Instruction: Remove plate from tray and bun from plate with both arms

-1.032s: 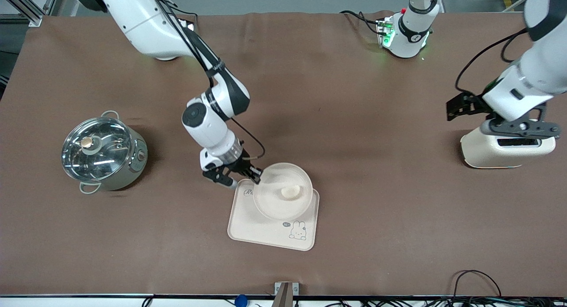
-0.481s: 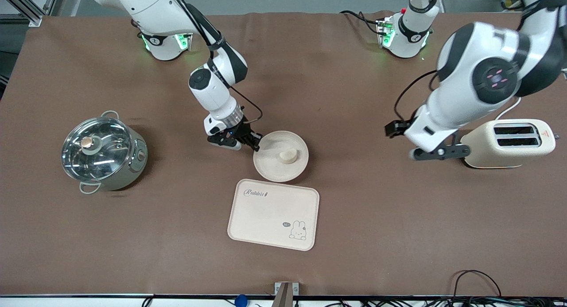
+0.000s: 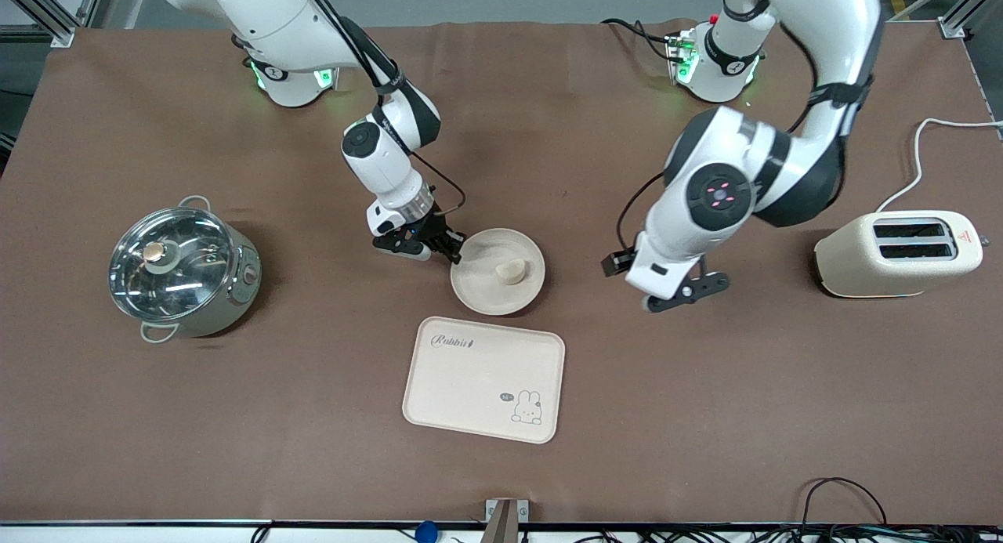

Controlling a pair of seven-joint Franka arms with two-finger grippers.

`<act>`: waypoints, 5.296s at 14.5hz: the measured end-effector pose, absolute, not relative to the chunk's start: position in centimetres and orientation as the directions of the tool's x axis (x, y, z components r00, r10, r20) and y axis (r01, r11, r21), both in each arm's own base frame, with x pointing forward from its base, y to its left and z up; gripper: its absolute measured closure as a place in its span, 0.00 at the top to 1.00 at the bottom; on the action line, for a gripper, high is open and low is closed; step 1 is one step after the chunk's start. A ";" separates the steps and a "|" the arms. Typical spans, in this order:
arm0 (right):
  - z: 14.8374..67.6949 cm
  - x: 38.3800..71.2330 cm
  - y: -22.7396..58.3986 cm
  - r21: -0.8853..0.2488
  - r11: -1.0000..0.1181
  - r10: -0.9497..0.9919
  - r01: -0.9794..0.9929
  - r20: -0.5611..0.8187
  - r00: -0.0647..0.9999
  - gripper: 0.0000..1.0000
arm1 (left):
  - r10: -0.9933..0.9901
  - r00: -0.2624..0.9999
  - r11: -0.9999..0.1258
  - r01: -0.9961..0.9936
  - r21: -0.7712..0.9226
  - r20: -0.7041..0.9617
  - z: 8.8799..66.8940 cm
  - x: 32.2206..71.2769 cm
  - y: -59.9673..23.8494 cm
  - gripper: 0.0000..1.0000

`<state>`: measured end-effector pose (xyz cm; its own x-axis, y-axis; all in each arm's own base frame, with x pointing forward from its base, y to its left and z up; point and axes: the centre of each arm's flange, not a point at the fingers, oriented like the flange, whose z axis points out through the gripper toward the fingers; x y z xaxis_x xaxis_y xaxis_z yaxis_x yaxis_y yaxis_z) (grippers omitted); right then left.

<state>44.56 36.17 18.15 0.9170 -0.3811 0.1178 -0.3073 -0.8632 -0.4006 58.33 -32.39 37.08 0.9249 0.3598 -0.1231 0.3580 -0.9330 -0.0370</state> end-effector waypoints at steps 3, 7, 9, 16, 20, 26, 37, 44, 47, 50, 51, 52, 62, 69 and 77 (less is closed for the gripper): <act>17.8 44.3 36.1 -0.399 -0.864 -0.380 -0.307 0.117 0.918 0.04 | 0.461 0.881 -0.887 0.462 -0.015 -0.104 34.0 57.9 -35.7 1.00; 17.8 44.0 36.5 -0.406 -0.846 -0.416 -0.346 0.096 0.904 0.12 | 0.560 0.823 -0.826 0.563 0.003 -0.097 31.5 56.6 -39.8 1.00; 18.4 43.9 37.1 -0.423 -0.826 -0.445 -0.371 0.087 0.891 0.30 | 0.604 0.791 -0.794 0.608 0.010 -0.098 30.7 56.2 -41.6 1.00; 29.7 48.2 36.4 -0.430 -0.807 -0.479 -0.405 0.077 0.874 0.79 | 0.741 0.663 -0.653 0.749 0.110 -0.112 25.9 55.3 -47.0 1.00; 41.0 53.9 30.6 -0.378 -0.791 -0.532 -0.481 0.036 0.846 0.93 | 0.792 0.596 -0.588 0.803 0.100 -0.133 22.2 53.5 -49.2 1.00; 49.3 59.1 16.0 -0.302 -0.844 -0.483 -0.444 0.065 0.873 1.00 | 0.852 0.505 -0.501 0.863 0.064 -0.142 20.6 51.6 -50.9 1.00; 61.9 58.0 -3.3 -0.064 -0.986 -0.163 -0.157 0.104 0.981 1.00 | 0.868 0.480 -0.483 0.876 0.011 -0.129 17.8 51.4 -50.2 0.59; 65.6 53.3 -5.1 0.044 -0.988 -0.145 -0.147 0.032 0.989 1.00 | 0.872 0.478 -0.484 0.874 -0.044 -0.107 21.3 52.2 -49.7 0.41; 65.2 53.0 -4.8 0.046 -0.989 -0.141 -0.141 -0.008 0.990 1.00 | 0.886 0.458 -0.461 0.887 -0.020 -0.072 25.9 55.8 -46.1 0.41; 65.2 52.9 -4.2 0.046 -0.990 -0.131 -0.130 -0.016 0.991 1.00 | 0.852 0.523 -0.524 0.849 -0.072 -0.039 28.2 59.6 -39.5 0.41; 65.2 52.8 -4.3 0.046 -0.990 -0.133 -0.132 -0.017 0.991 1.00 | 0.843 0.536 -0.537 0.839 -0.086 -0.041 28.2 60.8 -37.1 0.41; 65.2 52.8 -4.4 0.046 -0.990 -0.136 -0.135 -0.018 0.991 1.00 | 0.837 0.546 -0.547 0.832 -0.096 -0.041 27.9 61.9 -34.8 0.41; 65.2 53.0 -0.9 0.042 -0.997 -0.067 -0.066 -0.017 0.998 1.00 | 0.778 0.626 -0.623 0.759 -0.191 -0.049 19.7 66.0 -14.0 0.48; 64.9 52.4 -2.5 0.035 -0.995 -0.095 -0.093 -0.060 0.994 1.00 | 0.764 0.644 -0.642 0.750 -0.163 -0.043 20.5 66.3 -14.3 0.99; 65.0 52.3 -2.8 0.028 -0.995 -0.100 -0.098 -0.065 0.993 1.00 | 0.506 0.861 -0.858 0.508 -0.072 0.047 39.9 67.2 -11.7 1.00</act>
